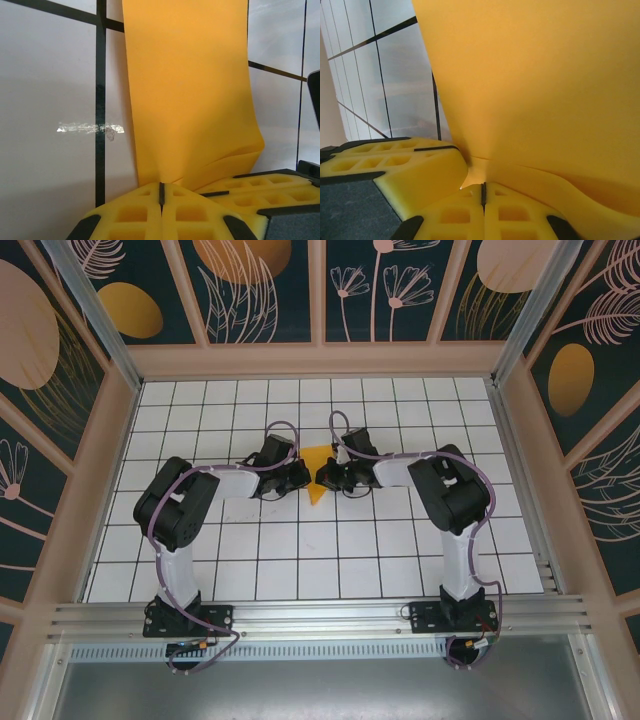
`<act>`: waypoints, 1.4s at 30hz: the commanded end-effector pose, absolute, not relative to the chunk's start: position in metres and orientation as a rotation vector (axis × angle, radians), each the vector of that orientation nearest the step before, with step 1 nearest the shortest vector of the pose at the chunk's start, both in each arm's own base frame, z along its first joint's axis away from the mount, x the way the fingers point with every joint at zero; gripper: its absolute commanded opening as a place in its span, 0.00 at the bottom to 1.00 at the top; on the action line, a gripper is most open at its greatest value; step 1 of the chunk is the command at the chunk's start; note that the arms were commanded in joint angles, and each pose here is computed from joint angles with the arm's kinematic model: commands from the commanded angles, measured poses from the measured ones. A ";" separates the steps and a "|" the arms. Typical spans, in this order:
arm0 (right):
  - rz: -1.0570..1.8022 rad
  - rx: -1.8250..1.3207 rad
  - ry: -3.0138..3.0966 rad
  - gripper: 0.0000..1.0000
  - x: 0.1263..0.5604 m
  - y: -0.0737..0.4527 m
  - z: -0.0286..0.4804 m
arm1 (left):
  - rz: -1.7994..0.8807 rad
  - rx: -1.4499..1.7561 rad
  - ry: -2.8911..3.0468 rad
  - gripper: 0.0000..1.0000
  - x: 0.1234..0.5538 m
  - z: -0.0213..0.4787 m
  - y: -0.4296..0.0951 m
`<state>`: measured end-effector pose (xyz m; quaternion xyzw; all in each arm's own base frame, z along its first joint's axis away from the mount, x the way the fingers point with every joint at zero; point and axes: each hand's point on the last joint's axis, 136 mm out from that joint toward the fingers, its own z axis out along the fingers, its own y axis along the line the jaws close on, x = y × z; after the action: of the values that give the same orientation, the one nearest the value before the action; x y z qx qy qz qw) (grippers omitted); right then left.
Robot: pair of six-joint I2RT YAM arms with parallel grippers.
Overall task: Fold a paper plane with a square sheet of paper (pick it up from the middle)
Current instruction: Third fold the triangle at the center of the table.
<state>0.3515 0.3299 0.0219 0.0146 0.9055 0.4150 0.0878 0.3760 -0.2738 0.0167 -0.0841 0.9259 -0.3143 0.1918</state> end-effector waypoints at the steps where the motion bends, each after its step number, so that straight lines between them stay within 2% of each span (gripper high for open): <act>1: 1.309 -0.033 2.615 0.00 0.347 0.331 0.047 | -0.753 -0.247 2.687 0.00 0.365 -0.010 -0.260; 6: 1.390 -0.114 2.555 0.00 0.334 0.334 0.068 | -0.690 -0.268 2.720 0.00 0.358 -0.022 -0.251; 16: 1.417 -0.117 2.617 0.00 0.301 0.339 0.052 | -0.692 -0.285 2.711 0.00 0.360 -0.021 -0.252; 25: 1.283 -0.077 2.731 0.00 0.294 0.328 0.022 | -0.677 -0.302 2.730 0.00 0.351 -0.029 -0.247; 35: 1.223 -0.060 2.760 0.00 0.297 0.326 0.012 | -0.687 -0.307 2.725 0.00 0.352 -0.027 -0.248; 42: 1.322 -0.159 2.619 0.00 0.298 0.339 0.051 | -0.688 -0.309 2.724 0.00 0.353 -0.027 -0.249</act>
<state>0.2978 0.3291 0.0249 -0.0184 0.9032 0.4236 0.0670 0.3760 -0.2731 0.0143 -0.0868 0.9272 -0.3037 0.2015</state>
